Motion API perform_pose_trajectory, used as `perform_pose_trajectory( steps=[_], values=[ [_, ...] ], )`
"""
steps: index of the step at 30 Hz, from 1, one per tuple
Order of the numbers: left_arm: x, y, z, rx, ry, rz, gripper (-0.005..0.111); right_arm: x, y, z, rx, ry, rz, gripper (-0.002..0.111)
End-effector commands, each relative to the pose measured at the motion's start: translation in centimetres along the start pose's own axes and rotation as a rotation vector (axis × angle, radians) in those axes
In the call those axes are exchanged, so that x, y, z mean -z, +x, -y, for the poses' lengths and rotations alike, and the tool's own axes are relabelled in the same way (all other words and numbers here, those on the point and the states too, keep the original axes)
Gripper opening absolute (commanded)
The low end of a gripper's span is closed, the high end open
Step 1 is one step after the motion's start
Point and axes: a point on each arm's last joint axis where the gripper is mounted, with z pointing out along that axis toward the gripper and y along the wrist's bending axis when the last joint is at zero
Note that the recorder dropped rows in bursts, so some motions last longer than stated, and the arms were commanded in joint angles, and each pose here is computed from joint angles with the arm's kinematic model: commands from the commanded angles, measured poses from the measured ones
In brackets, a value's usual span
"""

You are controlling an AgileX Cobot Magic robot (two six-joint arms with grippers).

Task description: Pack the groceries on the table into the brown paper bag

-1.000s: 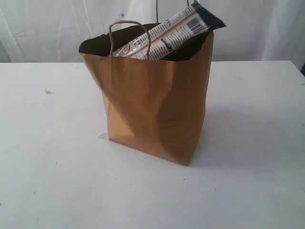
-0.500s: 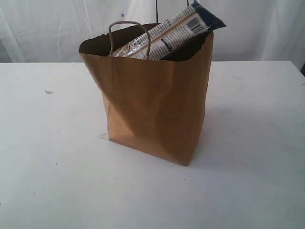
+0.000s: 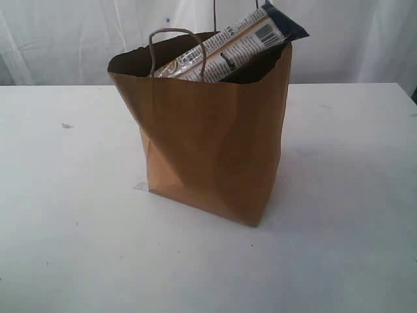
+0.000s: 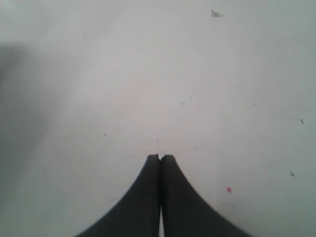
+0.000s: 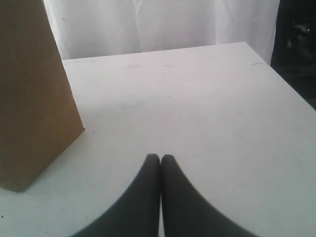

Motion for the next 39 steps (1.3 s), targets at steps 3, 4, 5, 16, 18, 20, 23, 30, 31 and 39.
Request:
perform_pose_trajectory(
  steps=[3, 4, 5, 16, 18, 20, 23, 30, 31, 39],
  values=[
    [0.0, 0.2, 0.1, -0.001, 0.019, -0.008, 0.000, 0.0, -0.2, 0.0, 0.003, 0.002, 0.016, 0.000],
    [0.0, 0.2, 0.1, -0.001, 0.019, -0.008, 0.000, 0.0, -0.2, 0.0, 0.003, 0.002, 0.016, 0.000],
    [0.0, 0.2, 0.1, -0.001, 0.019, -0.010, 0.000, 0.0, -0.2, 0.0, 0.003, 0.002, 0.016, 0.000],
    [0.0, 0.2, 0.1, -0.001, 0.019, -0.010, 0.000, 0.0, 0.2, 0.0, 0.006, -0.002, -0.028, 0.000],
    [0.0, 0.3, 0.1, -0.007, 0.019, -0.018, 0.000, 0.0, 0.2, 0.0, 0.013, 0.000, -0.033, 0.000],
    [0.0, 0.4, 0.1, -0.047, 0.019, -0.025, 0.000, 0.0, 0.1, 0.2, 0.079, 0.023, -0.025, 0.000],
    [0.0, 0.4, 0.1, -0.095, 0.020, -0.027, 0.000, 0.1, 0.1, 1.1, 0.376, 0.121, -0.038, 0.000],
    [0.0, 0.3, 0.1, -0.094, 0.019, -0.022, 0.000, 0.1, 0.2, 1.0, 0.310, 0.104, -0.043, 0.000],
    [0.0, 0.3, 0.1, -0.094, 0.019, -0.019, 0.000, 0.1, 0.2, 1.0, 0.310, 0.104, -0.046, 0.000],
    [0.0, 0.3, 0.1, -0.094, 0.019, -0.017, 0.000, 0.1, 0.2, 1.0, 0.304, 0.106, -0.043, 0.000]
  ],
)
